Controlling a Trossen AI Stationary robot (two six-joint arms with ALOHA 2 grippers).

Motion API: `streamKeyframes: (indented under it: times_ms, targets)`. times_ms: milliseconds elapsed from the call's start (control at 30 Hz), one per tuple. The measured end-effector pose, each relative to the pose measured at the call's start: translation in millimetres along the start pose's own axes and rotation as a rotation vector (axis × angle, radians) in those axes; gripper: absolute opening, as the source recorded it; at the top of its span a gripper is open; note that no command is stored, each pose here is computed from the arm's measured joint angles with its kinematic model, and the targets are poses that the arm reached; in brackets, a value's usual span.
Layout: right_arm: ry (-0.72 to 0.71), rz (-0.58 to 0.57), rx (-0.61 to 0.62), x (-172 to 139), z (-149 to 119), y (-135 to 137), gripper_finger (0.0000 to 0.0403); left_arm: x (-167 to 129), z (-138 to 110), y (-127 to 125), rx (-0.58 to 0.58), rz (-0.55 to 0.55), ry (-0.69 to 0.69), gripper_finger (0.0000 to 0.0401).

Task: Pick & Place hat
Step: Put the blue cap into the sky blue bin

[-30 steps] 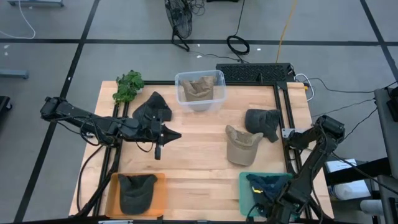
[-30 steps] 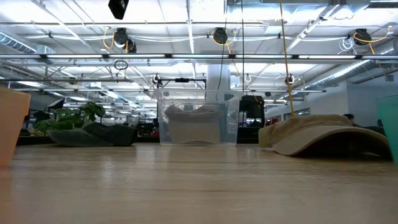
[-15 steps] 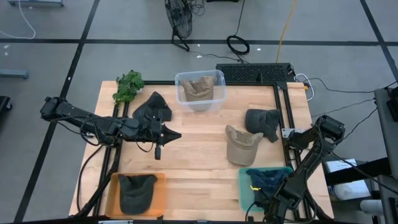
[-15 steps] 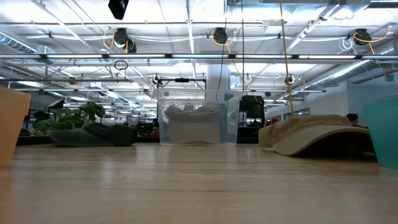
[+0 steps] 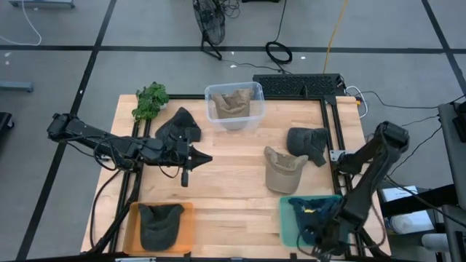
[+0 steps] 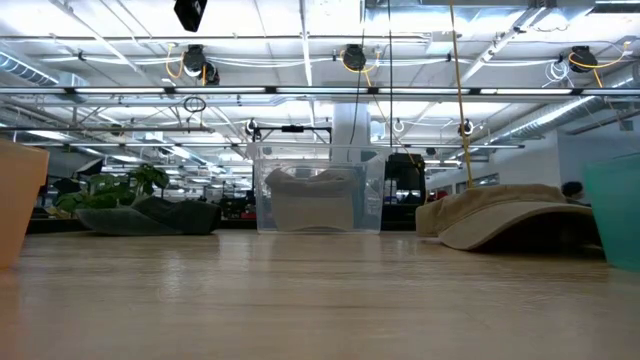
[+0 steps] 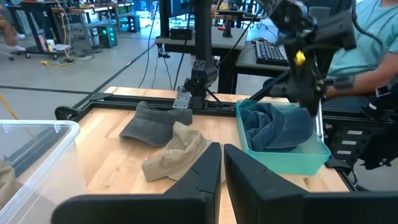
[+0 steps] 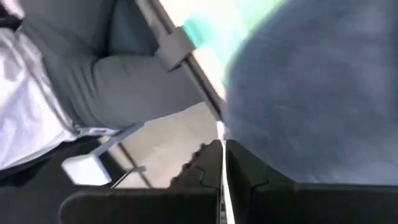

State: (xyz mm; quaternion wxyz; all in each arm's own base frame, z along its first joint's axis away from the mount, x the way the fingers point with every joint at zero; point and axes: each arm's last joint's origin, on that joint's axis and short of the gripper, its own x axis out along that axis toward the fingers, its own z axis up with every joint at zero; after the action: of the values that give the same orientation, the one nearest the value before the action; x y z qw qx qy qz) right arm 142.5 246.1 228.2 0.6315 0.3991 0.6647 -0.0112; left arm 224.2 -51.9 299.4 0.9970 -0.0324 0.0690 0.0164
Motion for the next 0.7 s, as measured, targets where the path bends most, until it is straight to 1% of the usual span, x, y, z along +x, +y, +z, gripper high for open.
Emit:
streamKeyframes:
  times_ms: [100, 200, 300, 400, 567, 700]
  targets:
    - [-0.070, -0.027, -0.005, -21.6, -5.6, -0.6, 0.0000, 0.0, 0.0, 0.0, 0.001, 0.000, 0.000, 0.0026]
    - [-0.140, -0.055, 0.014, -29.1, -6.1, -5.2, 0.0000, 0.0, -0.2, 0.0, 0.002, 0.000, 0.002, 0.0026]
    - [-0.146, -0.083, 0.037, -25.5, -5.1, -9.7, 0.0000, 0.0, -0.3, 0.0, 0.003, 0.000, 0.003, 0.0026]
    - [-0.139, -0.107, 0.043, -15.5, -4.4, -13.1, 0.0000, -0.1, -0.8, 0.1, 0.004, 0.001, 0.008, 0.0026]
    - [-0.023, -0.106, 0.060, 1.3, -5.0, -12.6, 0.0000, -0.1, -0.7, 0.1, 0.005, 0.001, 0.008, 0.0026]
    - [-0.020, -0.140, 0.064, 8.9, -3.4, -18.6, 0.0000, -0.1, -0.7, 0.1, 0.004, 0.000, 0.007, 0.0026]
